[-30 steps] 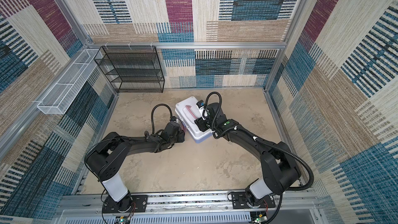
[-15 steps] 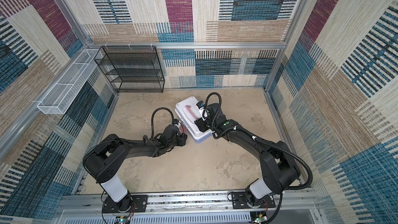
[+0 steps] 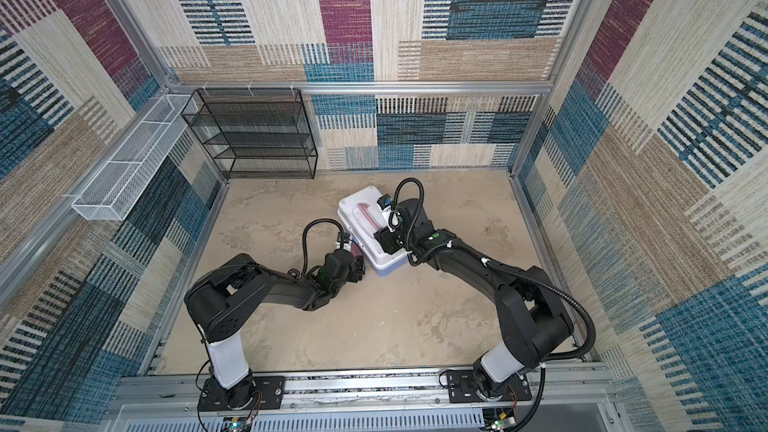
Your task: Pack the tool kit
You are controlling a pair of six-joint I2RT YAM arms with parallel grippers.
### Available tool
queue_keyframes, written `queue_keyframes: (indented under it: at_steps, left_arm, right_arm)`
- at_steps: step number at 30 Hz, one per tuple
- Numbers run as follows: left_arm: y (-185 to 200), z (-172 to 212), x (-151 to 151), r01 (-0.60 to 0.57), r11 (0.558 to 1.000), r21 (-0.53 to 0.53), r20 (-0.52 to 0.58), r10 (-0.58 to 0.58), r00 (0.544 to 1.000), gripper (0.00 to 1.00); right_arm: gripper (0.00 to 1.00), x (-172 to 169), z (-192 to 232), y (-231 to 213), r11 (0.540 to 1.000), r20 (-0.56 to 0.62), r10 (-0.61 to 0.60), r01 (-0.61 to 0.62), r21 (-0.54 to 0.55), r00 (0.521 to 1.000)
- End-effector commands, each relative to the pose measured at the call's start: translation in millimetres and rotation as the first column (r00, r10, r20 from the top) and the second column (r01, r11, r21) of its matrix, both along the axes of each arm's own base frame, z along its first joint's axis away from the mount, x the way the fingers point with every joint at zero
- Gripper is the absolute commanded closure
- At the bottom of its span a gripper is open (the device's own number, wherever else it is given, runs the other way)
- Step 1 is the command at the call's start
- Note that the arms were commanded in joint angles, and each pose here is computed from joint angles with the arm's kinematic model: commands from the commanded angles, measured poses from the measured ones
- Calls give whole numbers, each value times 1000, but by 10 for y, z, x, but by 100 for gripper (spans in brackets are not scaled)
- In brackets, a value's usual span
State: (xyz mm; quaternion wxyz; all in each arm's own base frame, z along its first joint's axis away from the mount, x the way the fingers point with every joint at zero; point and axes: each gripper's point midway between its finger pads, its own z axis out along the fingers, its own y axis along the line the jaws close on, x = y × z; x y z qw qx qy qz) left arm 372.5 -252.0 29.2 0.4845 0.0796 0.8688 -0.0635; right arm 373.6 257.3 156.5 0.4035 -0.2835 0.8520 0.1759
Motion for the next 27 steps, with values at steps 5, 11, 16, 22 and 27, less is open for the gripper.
queue_keyframes:
  at_steps: [5, 11, 16, 22, 27]
  left_arm:
    - [58, 209, 201, -73, 997, 38, 158, 66, 985, 19]
    - [21, 267, 263, -61, 997, 57, 220, 47, 974, 19]
    - [47, 334, 255, -64, 997, 53, 248, 49, 967, 20]
    - [89, 442, 239, -70, 995, 73, 258, 49, 965, 21]
    - [150, 529, 209, -81, 992, 94, 270, 53, 962, 21]
  right_arm:
    - [42, 1, 4, -17, 1000, -3, -13, 13, 5, 1000]
    - [42, -34, 48, -11, 999, 2, -16, 15, 41, 1000]
    - [42, -44, 55, -37, 999, 3, -24, 24, 37, 1000]
    - [42, -47, 55, -35, 998, 2, -29, 29, 48, 1000]
    - [42, -39, 78, -22, 998, 6, -27, 27, 54, 1000]
